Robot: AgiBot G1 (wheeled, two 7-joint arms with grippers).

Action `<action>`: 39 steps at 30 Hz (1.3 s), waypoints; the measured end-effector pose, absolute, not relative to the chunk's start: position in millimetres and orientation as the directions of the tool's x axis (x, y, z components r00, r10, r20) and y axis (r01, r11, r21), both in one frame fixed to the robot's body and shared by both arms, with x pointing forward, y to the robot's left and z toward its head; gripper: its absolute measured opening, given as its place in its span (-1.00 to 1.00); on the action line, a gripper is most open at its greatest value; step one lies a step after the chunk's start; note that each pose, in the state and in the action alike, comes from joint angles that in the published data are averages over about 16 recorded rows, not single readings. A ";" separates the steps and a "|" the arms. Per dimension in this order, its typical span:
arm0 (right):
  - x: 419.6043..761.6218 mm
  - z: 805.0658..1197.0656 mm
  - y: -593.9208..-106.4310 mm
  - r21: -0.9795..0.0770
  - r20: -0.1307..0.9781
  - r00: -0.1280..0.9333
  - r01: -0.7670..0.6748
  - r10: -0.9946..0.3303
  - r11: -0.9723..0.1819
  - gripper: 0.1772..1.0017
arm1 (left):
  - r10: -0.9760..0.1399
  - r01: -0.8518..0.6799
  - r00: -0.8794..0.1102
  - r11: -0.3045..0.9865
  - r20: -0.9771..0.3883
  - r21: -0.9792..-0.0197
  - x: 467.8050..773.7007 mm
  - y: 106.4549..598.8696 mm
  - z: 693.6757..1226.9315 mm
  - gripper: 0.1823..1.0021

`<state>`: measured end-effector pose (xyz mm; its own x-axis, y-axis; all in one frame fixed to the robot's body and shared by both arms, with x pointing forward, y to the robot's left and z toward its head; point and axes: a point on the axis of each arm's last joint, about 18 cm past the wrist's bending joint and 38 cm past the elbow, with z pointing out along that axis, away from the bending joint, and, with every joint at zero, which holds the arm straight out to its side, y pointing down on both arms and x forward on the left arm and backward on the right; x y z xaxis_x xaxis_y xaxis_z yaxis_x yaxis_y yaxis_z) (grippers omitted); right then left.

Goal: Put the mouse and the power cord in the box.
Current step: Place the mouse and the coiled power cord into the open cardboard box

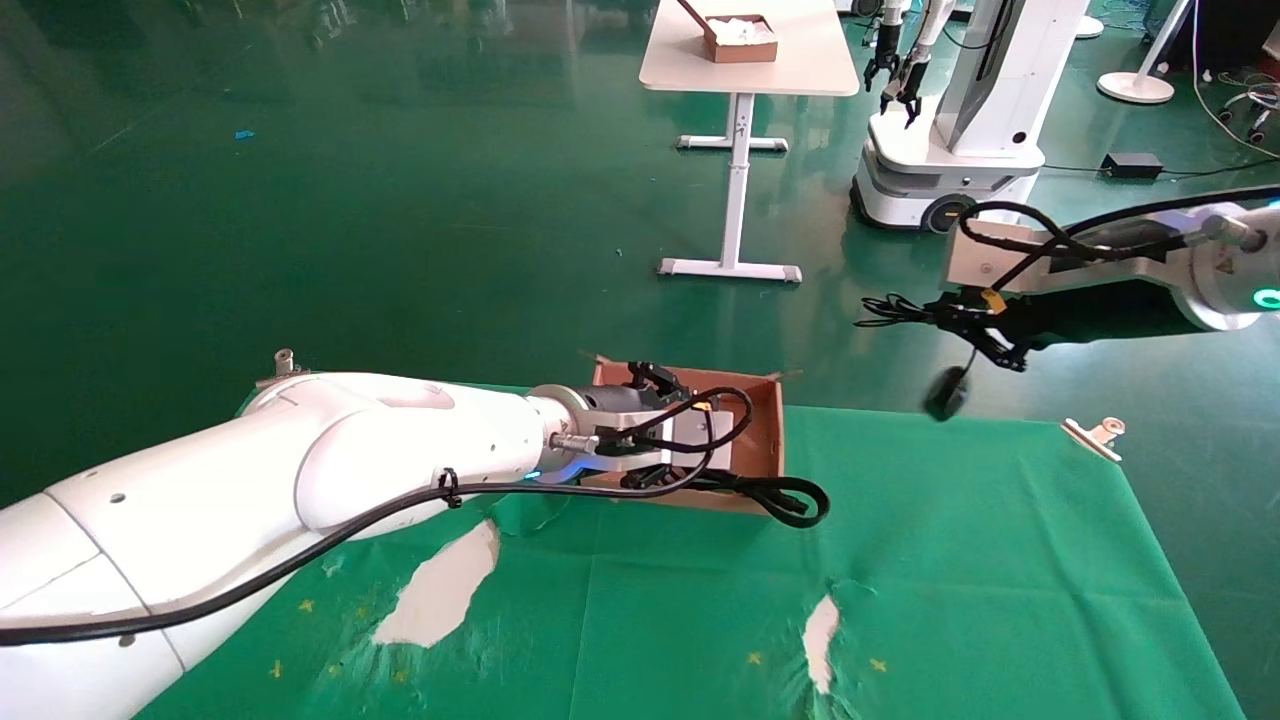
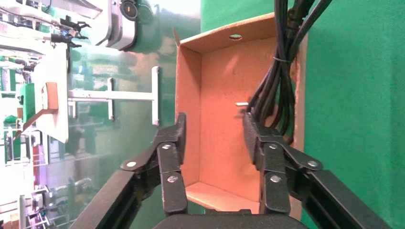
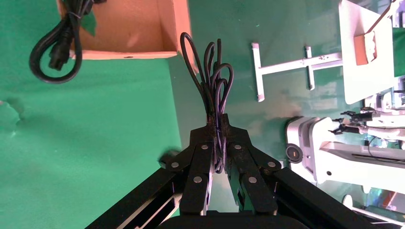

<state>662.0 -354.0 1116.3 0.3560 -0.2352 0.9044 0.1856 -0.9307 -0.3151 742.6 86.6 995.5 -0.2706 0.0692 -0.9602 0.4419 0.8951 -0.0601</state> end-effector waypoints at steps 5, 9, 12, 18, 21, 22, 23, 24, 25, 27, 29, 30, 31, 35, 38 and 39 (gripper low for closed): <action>657.9 1122.7 -339.7 -0.299 0.913 0.351 0.236 -0.205 -0.925 -0.96 | 0.036 0.407 -0.259 0.910 -0.965 -0.075 749.7 99.1 1003.6 -0.20; 657.1 1129.2 -316.5 -0.266 0.927 0.341 0.306 -0.155 -0.914 -0.96 | -0.017 0.345 -0.243 0.933 -0.970 -0.103 759.6 123.3 1016.5 0.00; 660.4 1133.6 -293.1 -0.234 0.939 0.326 0.367 -0.112 -0.900 -0.96 | -0.066 0.288 -0.230 0.949 -0.971 -0.133 765.9 150.0 1028.0 0.17; 678.6 1133.9 -236.4 -0.188 0.953 0.300 0.475 -0.043 -0.860 -0.96 | -0.144 0.189 -0.216 0.964 -0.966 -0.186 768.9 205.9 1044.0 0.50; 692.1 1126.8 -209.1 -0.179 0.955 0.296 0.508 -0.024 -0.843 -0.96 | -0.167 0.163 -0.218 0.965 -0.962 -0.204 766.0 225.9 1047.5 0.64; 696.7 1122.9 -201.1 -0.176 0.955 0.297 0.515 -0.018 -0.839 -0.96 | -0.171 0.158 -0.219 0.965 -0.960 -0.208 764.6 230.8 1047.9 0.69; 701.2 1118.3 -193.7 -0.176 0.954 0.300 0.520 -0.014 -0.836 -0.96 | -0.174 0.155 -0.221 0.965 -0.959 -0.211 763.1 234.9 1048.0 0.73; 705.7 1113.2 -187.0 -0.176 0.953 0.304 0.523 -0.010 -0.834 -0.96 | -0.176 0.153 -0.224 0.965 -0.959 -0.213 761.5 238.1 1047.8 0.76; 710.1 1107.5 -181.0 -0.176 0.951 0.309 0.524 -0.006 -0.833 -0.96 | -0.175 0.153 -0.227 0.965 -0.958 -0.213 759.9 240.6 1047.3 0.78; 718.3 1095.1 -171.5 -0.178 0.947 0.322 0.521 -0.001 -0.835 -0.96 | -0.173 0.154 -0.232 0.965 -0.957 -0.211 757.0 243.3 1045.8 0.84; 725.7 1081.9 -165.2 -0.180 0.941 0.337 0.511 0.003 -0.841 -0.96 | -0.171 0.156 -0.233 0.965 -0.957 -0.211 754.9 244.0 1045.2 0.88; 728.9 1075.7 -163.0 -0.181 0.939 0.344 0.505 0.005 -0.844 -0.96 | -0.171 0.157 -0.233 0.965 -0.957 -0.211 754.1 244.1 1045.0 0.90; 731.9 1069.2 -161.3 -0.183 0.936 0.353 0.499 0.006 -0.847 -0.96 | -0.172 0.157 -0.233 0.965 -0.957 -0.211 753.4 244.4 1044.9 0.91; 741.4 1043.5 -161.3 -0.180 0.923 0.385 0.465 0.014 -0.867 -0.96 | -0.172 0.154 -0.232 0.965 -0.957 -0.211 751.5 245.1 1044.4 0.96; 746.1 1029.7 -163.7 -0.177 0.916 0.402 0.440 0.017 -0.881 -0.96 | -0.172 0.153 -0.231 0.966 -0.958 -0.211 750.6 245.4 1044.3 0.98; 747.4 1026.3 -164.6 -0.175 0.914 0.406 0.432 0.017 -0.885 -0.96 | -0.172 0.152 -0.231 0.966 -0.958 -0.210 750.4 245.5 1044.2 0.98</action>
<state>747.4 -164.6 1026.3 0.4059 0.0174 0.9138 0.4320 -0.8847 -0.1750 750.4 245.5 1044.2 -0.2309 -0.1723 -0.9576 0.1524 0.9656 -0.2105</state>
